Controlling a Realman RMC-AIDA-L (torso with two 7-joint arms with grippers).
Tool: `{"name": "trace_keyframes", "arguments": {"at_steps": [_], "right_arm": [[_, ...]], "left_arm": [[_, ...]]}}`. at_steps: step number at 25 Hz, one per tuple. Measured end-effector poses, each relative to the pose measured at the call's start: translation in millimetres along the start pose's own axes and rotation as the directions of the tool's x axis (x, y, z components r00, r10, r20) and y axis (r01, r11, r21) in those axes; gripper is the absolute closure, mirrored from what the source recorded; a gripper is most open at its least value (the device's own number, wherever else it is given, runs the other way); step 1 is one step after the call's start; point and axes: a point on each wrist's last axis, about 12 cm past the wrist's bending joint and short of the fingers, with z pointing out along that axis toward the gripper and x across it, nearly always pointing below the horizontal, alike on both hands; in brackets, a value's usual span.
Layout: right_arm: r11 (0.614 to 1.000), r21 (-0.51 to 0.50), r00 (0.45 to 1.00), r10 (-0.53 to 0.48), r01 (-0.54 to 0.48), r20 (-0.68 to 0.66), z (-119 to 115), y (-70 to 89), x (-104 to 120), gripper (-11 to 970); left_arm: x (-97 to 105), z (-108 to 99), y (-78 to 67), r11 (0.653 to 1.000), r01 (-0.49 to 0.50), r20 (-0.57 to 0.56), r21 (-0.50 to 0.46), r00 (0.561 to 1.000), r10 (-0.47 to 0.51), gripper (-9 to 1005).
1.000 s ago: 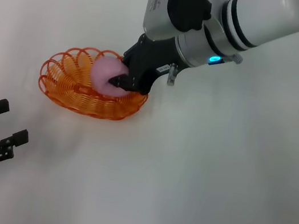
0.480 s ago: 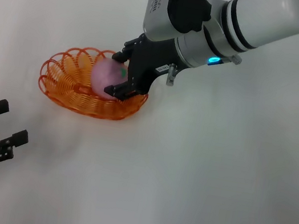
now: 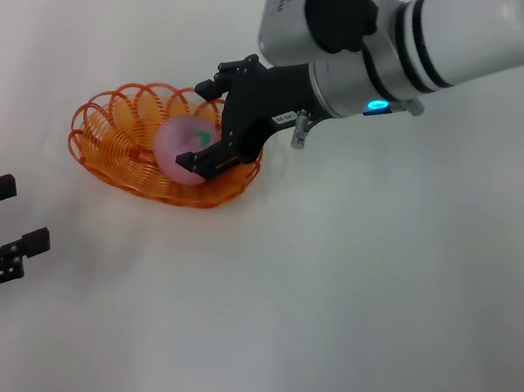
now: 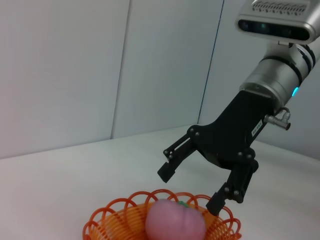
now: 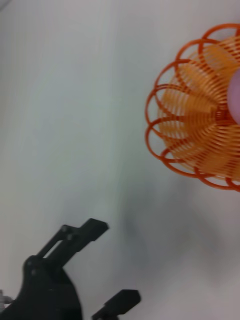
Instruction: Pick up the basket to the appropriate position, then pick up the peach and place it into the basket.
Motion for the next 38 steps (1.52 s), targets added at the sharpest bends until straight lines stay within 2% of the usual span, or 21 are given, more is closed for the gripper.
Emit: {"name": "trace_keyframes", "arguments": {"at_steps": [6, 14, 18, 23, 31, 38], "right_arm": [[1.0, 0.019, 0.996, 0.017, -0.019, 0.09, -21.4, 7.1, 9.9, 0], [0.99, 0.053, 0.978, 0.117, -0.128, 0.176, -70.6, 15.8, 48.7, 1], [0.984, 0.066, 0.968, 0.147, -0.163, 0.203, -86.4, 17.6, 65.1, 1], [0.981, 0.064, 0.96, 0.167, -0.185, 0.224, -91.7, 25.0, 79.9, 2], [0.972, 0.067, 0.911, 0.184, -0.224, 0.368, -96.5, 60.1, 122.4, 3], [0.954, 0.055, 0.879, 0.25, -0.296, 0.405, -87.5, 82.9, 166.3, 3]], "left_arm": [[-0.6, -0.3, -0.3, 1.0, 0.001, 0.003, 0.004, 1.0, -0.001, 245], [-1.1, -0.4, 0.0, 1.0, -0.001, 0.003, 0.005, 1.0, 0.001, 245], [-1.2, -0.5, 0.1, 1.0, -0.001, 0.003, 0.006, 1.0, 0.001, 246], [-0.9, -0.8, -0.1, 1.0, 0.0, 0.003, 0.005, 1.0, 0.0, 246], [3.1, -2.5, -2.0, 1.0, 0.01, -0.022, 0.009, 1.0, -0.01, 246], [3.1, -1.5, -1.9, 1.0, 0.009, -0.025, 0.014, 1.0, -0.009, 246]]}}
